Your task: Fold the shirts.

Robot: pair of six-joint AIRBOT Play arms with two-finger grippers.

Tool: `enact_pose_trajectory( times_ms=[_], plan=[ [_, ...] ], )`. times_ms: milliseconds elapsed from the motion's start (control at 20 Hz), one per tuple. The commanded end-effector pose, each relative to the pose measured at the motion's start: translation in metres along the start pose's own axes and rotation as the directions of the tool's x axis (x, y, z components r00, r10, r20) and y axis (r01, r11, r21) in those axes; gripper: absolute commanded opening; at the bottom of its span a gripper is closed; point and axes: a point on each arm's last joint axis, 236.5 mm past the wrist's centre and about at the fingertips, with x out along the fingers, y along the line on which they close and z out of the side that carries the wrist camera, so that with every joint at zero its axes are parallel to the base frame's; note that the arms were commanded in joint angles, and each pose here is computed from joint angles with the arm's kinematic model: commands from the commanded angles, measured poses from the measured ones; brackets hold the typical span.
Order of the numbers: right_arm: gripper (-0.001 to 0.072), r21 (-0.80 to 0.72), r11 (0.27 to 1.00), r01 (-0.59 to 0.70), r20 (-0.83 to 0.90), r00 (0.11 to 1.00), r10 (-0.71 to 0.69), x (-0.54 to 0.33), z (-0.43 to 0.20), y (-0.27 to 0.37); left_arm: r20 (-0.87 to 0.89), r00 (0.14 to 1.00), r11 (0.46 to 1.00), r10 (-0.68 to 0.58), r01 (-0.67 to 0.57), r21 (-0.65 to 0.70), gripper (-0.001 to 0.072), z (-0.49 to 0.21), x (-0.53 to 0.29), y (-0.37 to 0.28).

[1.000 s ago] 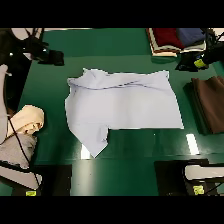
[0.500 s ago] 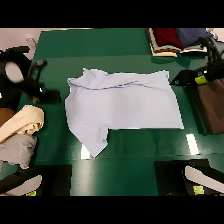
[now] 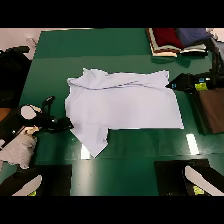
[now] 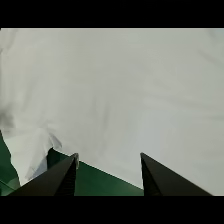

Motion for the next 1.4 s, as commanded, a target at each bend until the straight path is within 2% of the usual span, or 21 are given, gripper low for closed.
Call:
enact_pose_trajectory(
  times_ms=[0,150,200,250,300,450,600,700,850,1000,1200,1300,1350],
  plan=[
    [0.0453,-0.016,1.0,-0.005,0.03,1.0,0.005,-0.008,0.0,0.008,0.071,0.995,0.997,-0.068,0.07,-0.029,0.0552,0.006,0.014,-0.016],
    [0.0452,-0.031,1.0,0.006,0.058,0.998,-0.005,-0.015,0.002,0.011,0.049,0.995,0.995,-0.092,0.093,-0.027,0.0543,0.0,0.021,-0.028],
    [0.0452,-0.031,0.999,0.012,0.062,0.998,-0.01,-0.018,0.001,0.01,0.047,0.993,0.993,-0.109,0.111,-0.034,0.0338,0.001,0.019,-0.034],
    [0.0453,-0.017,1.0,0.017,0.06,0.998,-0.016,-0.021,0.0,0.005,0.05,0.992,0.993,-0.113,0.114,-0.017,0.0066,0.005,0.014,-0.038],
    [0.0453,0.008,0.999,0.032,0.044,0.999,-0.032,-0.024,-0.003,-0.005,0.058,0.991,0.993,-0.119,0.118,0.019,0.0026,0.01,0.007,-0.044],
    [0.0453,0.105,0.971,0.213,-0.091,0.975,-0.204,-0.036,-0.035,-0.075,0.095,0.988,0.985,-0.12,0.107,0.135,0.0026,0.026,-0.021,-0.058],
    [0.0453,0.286,0.891,0.352,-0.163,0.934,-0.317,-0.035,-0.083,-0.146,0.127,0.984,0.974,-0.127,0.099,0.204,0.0026,0.038,-0.042,-0.07],
    [0.0453,0.42,0.825,0.378,-0.19,0.926,-0.327,-0.027,-0.119,-0.182,0.122,0.984,0.97,-0.129,0.099,0.224,0.0026,0.038,-0.044,-0.071],
    [0.0452,0.619,0.692,0.37,-0.257,0.929,-0.267,-0.007,-0.169,-0.214,0.121,0.984,0.97,-0.128,0.099,0.223,0.0026,0.037,-0.043,-0.071],
    [0.0451,0.714,0.627,0.31,-0.238,0.951,-0.2,0.019,-0.184,-0.225,0.128,0.983,0.97,-0.129,0.099,0.22,0.0026,0.039,-0.044,-0.071],
    [0.045,0.726,0.637,0.258,-0.208,0.966,-0.155,0.051,-0.172,-0.227,0.133,0.982,0.971,-0.133,0.102,0.218,0.0026,0.04,-0.044,-0.072],
    [0.0449,0.68,0.68,0.275,-0.235,0.96,-0.153,0.065,-0.164,-0.223,0.132,0.981,0.971,-0.14,0.109,0.214,0.0026,0.04,-0.044,-0.074],
    [0.0409,0.651,0.705,0.28,-0.239,0.958,-0.16,0.07,-0.157,-0.222,0.13,0.981,0.971,-0.144,0.114,0.211,0.0026,0.039,-0.044,-0.075]
  ],
)
